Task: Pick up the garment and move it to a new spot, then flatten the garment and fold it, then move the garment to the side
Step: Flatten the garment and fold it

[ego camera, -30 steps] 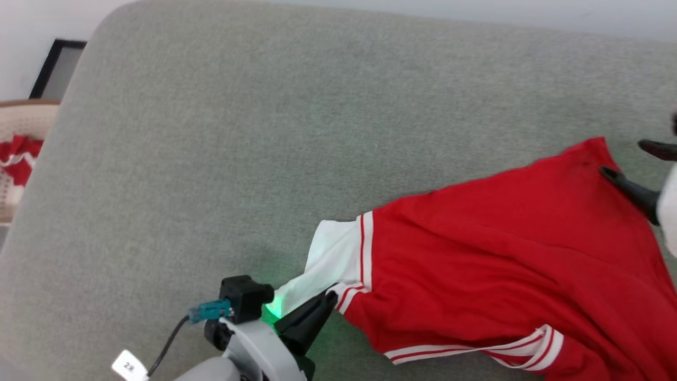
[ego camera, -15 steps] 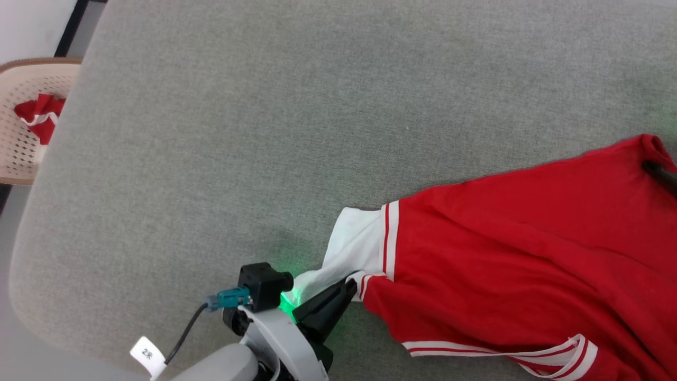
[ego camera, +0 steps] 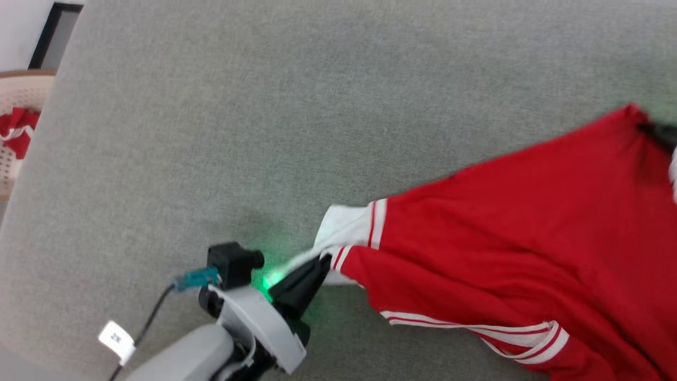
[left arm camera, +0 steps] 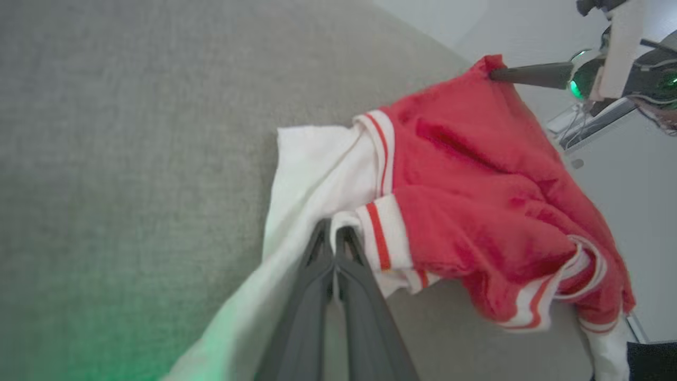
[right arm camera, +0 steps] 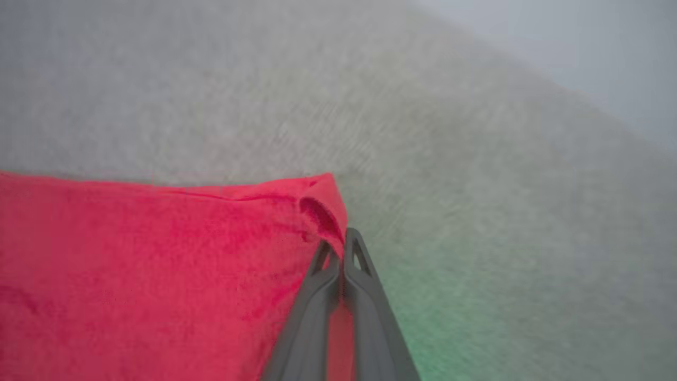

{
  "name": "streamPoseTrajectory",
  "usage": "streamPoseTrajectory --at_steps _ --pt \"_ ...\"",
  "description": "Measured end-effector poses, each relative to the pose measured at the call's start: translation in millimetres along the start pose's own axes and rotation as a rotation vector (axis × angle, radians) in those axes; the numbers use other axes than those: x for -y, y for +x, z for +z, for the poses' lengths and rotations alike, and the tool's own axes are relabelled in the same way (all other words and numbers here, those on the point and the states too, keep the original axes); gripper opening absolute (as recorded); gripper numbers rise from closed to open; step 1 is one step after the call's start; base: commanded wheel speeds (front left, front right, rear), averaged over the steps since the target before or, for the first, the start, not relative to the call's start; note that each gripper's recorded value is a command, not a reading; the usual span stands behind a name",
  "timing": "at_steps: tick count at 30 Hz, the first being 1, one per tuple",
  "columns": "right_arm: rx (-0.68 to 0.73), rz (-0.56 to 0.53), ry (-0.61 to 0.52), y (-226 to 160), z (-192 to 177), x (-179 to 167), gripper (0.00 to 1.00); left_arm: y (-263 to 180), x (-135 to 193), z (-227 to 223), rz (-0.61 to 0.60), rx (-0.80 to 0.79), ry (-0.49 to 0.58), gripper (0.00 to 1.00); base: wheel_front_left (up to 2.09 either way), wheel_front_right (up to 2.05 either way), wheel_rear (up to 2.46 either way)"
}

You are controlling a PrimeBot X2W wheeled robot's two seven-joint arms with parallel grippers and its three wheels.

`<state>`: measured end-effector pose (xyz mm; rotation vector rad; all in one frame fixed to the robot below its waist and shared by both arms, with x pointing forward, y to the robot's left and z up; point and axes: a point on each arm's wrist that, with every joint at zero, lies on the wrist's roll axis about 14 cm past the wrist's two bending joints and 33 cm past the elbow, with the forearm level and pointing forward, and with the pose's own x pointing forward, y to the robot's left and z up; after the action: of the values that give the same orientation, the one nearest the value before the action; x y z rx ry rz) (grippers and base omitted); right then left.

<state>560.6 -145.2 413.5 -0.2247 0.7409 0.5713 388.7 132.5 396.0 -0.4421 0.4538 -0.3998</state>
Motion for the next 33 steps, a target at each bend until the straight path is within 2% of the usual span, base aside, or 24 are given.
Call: streamPoseTrajectory --at_steps 2,5,8,14,16,18,22,24,27,31,33 --pt "0.092 -0.046 0.023 -9.7 22.4 15.9 0.00 5.6 5.1 15.6 -0.021 0.034 -0.013 0.00 0.00 0.00 0.00" --pt "0.206 -0.108 0.053 -23.8 48.8 37.3 0.00 19.3 4.0 55.7 -0.046 0.101 0.037 0.00 0.00 0.00 0.00" --pt "0.347 -0.184 0.070 -41.0 83.2 62.4 0.00 41.0 9.0 113.4 -0.079 0.196 0.122 0.00 0.00 0.00 0.00" --pt "0.684 -0.333 0.078 -83.4 176.1 109.8 0.00 80.0 11.4 248.0 -0.072 0.403 0.183 0.00 0.00 0.00 0.00" --pt "0.778 -0.371 0.087 -96.6 201.3 120.5 0.00 88.1 14.5 292.6 -0.079 0.501 0.100 0.00 0.00 0.00 0.00" --pt "0.848 -0.418 0.097 -109.9 215.8 133.0 0.00 94.2 16.6 333.5 -0.075 0.586 0.084 0.00 0.00 0.00 0.00" --pt "1.017 -0.515 0.117 -151.2 248.5 160.4 0.00 102.8 44.2 401.0 -0.120 0.734 0.127 0.00 0.00 0.00 0.00" --pt "1.058 -0.552 0.116 -160.0 253.0 169.3 0.00 106.6 61.0 419.2 -0.160 0.788 0.135 0.00 0.00 0.00 0.00" --pt "1.048 -0.590 0.103 -160.1 248.4 178.2 0.00 112.8 75.9 426.4 -0.210 0.819 0.126 0.00 0.00 0.00 0.00" --pt "0.956 -0.589 0.096 -136.9 225.5 177.4 0.00 125.4 71.5 396.2 -0.225 0.752 0.112 0.00 0.00 0.00 0.00" --pt "0.884 -0.570 0.113 -116.6 202.1 172.9 0.00 127.5 57.8 374.1 -0.214 0.711 0.060 0.00 0.00 0.00 0.00"
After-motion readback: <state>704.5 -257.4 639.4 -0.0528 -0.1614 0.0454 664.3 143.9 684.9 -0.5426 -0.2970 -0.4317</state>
